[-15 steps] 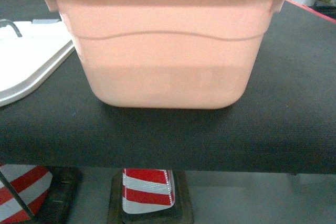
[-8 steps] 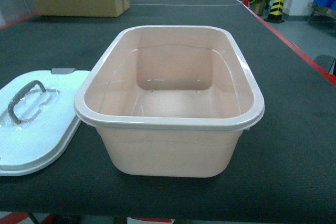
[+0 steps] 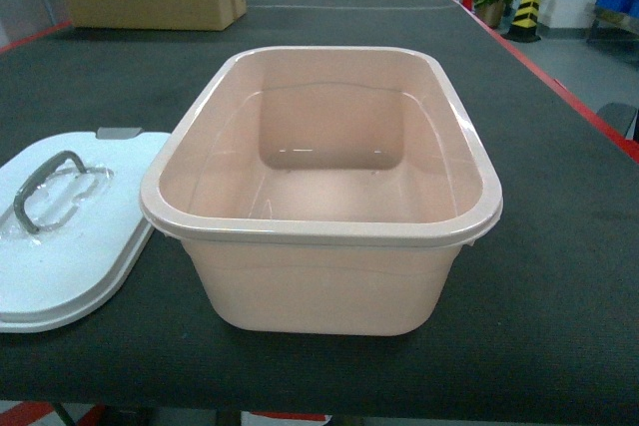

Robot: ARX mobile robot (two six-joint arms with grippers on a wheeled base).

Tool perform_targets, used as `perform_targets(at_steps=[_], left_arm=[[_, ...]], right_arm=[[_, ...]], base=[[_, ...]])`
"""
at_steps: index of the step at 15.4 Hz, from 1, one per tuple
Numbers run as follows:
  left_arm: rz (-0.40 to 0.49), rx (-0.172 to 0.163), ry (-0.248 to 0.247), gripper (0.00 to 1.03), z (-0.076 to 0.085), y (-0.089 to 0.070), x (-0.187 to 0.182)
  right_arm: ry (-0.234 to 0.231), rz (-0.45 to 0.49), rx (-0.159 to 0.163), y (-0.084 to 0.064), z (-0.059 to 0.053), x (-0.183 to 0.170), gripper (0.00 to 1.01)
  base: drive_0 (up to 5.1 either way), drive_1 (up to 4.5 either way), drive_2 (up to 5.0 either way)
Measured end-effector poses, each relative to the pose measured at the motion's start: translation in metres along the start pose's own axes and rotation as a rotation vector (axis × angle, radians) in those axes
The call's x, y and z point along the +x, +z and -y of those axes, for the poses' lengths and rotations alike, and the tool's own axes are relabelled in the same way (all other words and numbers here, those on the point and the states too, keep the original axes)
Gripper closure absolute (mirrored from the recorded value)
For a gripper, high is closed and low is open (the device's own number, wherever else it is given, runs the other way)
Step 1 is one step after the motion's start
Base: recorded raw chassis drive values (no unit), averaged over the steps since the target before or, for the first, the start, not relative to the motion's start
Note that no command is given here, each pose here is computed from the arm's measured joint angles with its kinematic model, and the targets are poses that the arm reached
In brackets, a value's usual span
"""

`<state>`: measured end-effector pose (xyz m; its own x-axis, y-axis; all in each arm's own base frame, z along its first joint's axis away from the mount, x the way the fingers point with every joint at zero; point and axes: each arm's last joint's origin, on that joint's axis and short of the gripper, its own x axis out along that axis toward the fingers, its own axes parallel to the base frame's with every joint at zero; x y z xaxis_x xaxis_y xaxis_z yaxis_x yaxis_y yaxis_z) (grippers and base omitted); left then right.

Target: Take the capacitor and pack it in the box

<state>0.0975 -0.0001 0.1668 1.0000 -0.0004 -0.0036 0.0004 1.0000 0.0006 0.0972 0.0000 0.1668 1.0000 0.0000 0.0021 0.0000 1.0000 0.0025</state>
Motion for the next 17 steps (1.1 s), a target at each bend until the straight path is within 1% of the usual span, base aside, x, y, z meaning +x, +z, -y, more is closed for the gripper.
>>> perform_targets(at_steps=[8, 9, 10, 11, 12, 13, 14, 15, 16, 17], left_arm=[[0.000, 0.000, 0.000, 0.60, 0.000, 0.000, 0.000], [0.007, 0.014, 0.007, 0.60, 0.000, 0.001, 0.001], [0.059, 0.043, 0.035, 0.60, 0.003, 0.007, 0.006], [0.048, 0.055, 0.022, 0.60, 0.010, 0.009, 0.015], [0.037, 0.058, -0.001, 0.60, 0.018, 0.009, 0.026], [0.061, 0.055, -0.026, 0.60, 0.029, 0.019, 0.040], [0.119, 0.042, -0.049, 0.60, 0.042, 0.036, 0.057], [0.181, 0.016, -0.077, 0.60, 0.059, 0.057, 0.079], [0.189, -0.007, -0.118, 0.60, 0.086, 0.067, 0.110], [0.141, -0.004, -0.148, 0.60, 0.102, 0.064, 0.129]], right_arm=[[0.000, 0.000, 0.000, 0.000, 0.000, 0.000, 0.03], [0.000, 0.000, 0.000, 0.000, 0.000, 0.000, 0.03], [0.000, 0.000, 0.000, 0.000, 0.000, 0.000, 0.03], [0.000, 0.000, 0.000, 0.000, 0.000, 0.000, 0.03], [0.000, 0.000, 0.000, 0.000, 0.000, 0.000, 0.03], [0.000, 0.000, 0.000, 0.000, 0.000, 0.000, 0.03], [0.000, 0.000, 0.000, 0.000, 0.000, 0.000, 0.03], [0.000, 0.000, 0.000, 0.000, 0.000, 0.000, 0.03], [0.000, 0.000, 0.000, 0.000, 0.000, 0.000, 0.03], [0.000, 0.000, 0.000, 0.000, 0.000, 0.000, 0.03]], base=[[0.0, 0.00, 0.0], [0.0, 0.00, 0.0], [0.0, 0.00, 0.0], [0.0, 0.00, 0.0], [0.0, 0.00, 0.0], [0.0, 0.00, 0.0], [0.0, 0.00, 0.0], [0.0, 0.00, 0.0], [0.0, 0.00, 0.0], [0.0, 0.00, 0.0]])
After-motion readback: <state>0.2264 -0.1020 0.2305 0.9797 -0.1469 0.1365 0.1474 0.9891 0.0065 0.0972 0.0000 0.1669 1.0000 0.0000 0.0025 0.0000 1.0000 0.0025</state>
